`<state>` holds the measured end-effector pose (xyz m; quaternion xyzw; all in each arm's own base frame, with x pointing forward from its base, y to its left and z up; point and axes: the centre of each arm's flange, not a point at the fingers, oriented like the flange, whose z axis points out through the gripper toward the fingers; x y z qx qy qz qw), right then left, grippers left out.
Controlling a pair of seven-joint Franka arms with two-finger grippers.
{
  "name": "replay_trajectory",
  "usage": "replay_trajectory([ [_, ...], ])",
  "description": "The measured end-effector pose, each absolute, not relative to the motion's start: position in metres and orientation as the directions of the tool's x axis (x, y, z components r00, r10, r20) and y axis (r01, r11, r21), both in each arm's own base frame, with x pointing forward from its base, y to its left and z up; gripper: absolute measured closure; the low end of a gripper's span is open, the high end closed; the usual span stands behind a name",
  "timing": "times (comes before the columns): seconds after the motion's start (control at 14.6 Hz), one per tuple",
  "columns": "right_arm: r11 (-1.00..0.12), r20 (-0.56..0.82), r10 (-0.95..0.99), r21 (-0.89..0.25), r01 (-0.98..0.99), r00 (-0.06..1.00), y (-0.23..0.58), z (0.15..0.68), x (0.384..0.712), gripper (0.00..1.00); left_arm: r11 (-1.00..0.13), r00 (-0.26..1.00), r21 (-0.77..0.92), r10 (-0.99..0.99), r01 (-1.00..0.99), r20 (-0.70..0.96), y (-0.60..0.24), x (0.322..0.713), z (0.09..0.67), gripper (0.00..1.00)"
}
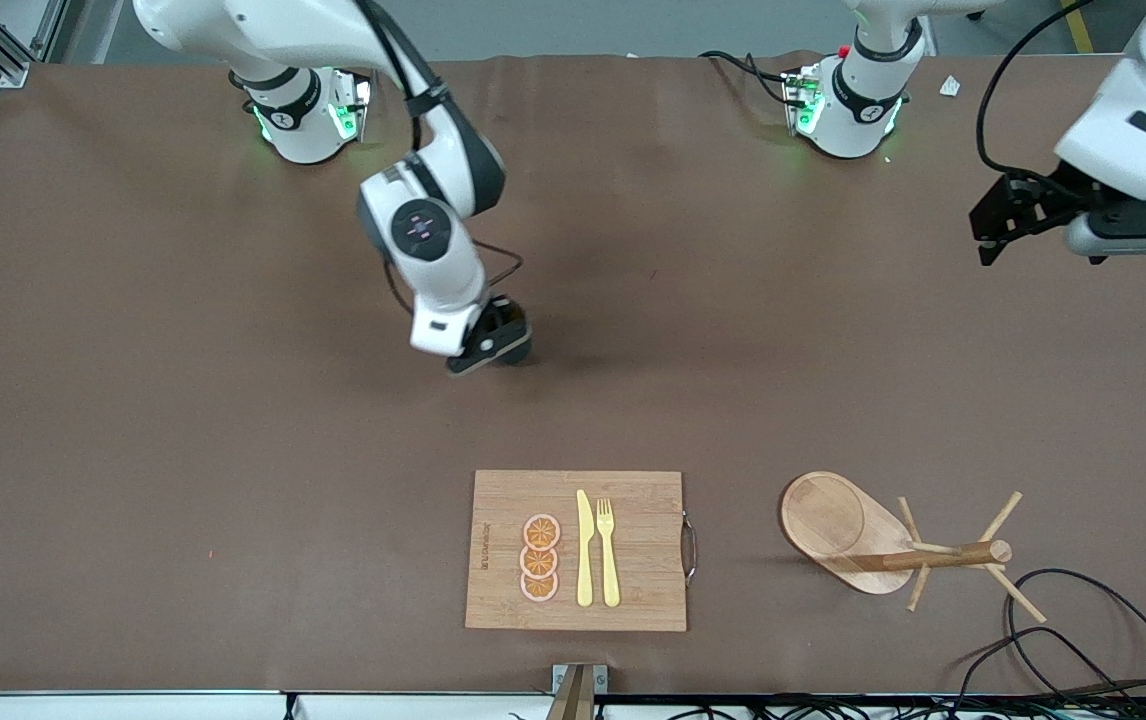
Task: Transfer cup from left to right arm and place
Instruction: 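Carry the teal mug sideways across the table with the right gripper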
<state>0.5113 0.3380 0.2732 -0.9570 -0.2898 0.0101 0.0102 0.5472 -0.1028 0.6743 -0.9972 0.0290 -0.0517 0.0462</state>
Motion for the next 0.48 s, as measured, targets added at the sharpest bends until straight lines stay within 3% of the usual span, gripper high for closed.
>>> replay_trajectory([
  [0.48,-0.579,-0.018,0.815,-0.042,0.814,0.579,0.125,0.303,0.593,0.96,-1.000,0.997,-0.026,-0.009,-0.007,0.078,-0.057,0.537,0.679,0.00],
])
